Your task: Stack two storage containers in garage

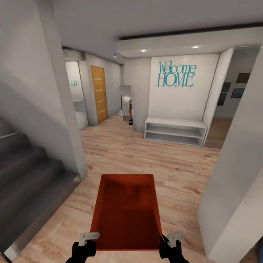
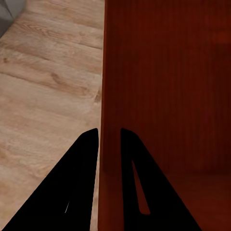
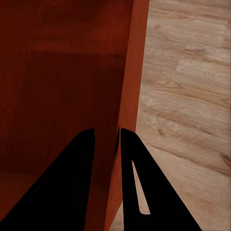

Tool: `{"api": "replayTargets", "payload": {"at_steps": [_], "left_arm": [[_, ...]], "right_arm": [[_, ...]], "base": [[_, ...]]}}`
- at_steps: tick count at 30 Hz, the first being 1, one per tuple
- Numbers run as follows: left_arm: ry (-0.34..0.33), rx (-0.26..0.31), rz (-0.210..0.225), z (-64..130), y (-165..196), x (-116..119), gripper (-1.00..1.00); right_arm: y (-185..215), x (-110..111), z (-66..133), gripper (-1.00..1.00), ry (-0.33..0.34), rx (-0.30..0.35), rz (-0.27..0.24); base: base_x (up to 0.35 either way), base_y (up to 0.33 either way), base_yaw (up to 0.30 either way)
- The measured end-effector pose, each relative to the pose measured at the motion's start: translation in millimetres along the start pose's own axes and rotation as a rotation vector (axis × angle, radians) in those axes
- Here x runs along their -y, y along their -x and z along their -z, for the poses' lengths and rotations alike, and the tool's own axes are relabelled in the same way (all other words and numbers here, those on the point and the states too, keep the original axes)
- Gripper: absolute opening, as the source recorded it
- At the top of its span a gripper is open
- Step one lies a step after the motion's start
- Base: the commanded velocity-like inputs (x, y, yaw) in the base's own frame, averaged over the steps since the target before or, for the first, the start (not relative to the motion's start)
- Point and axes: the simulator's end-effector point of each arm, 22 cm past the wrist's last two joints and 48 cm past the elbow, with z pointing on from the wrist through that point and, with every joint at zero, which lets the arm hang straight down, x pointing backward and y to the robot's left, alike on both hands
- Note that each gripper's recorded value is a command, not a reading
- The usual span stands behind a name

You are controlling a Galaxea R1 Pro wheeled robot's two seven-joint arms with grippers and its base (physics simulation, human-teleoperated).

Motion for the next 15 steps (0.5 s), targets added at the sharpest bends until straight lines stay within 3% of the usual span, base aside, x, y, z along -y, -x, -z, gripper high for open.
{"api": "replayTargets", "payload": {"at_steps": [15], "left_arm": [[0.000,0.000,-0.001,0.0,0.2,0.0,-1.00]], "right_arm": [[0.0,0.0,0.0,-1.00,0.000,0.000,-0.001]], "base": [[0.322,0.000,0.000]]}}
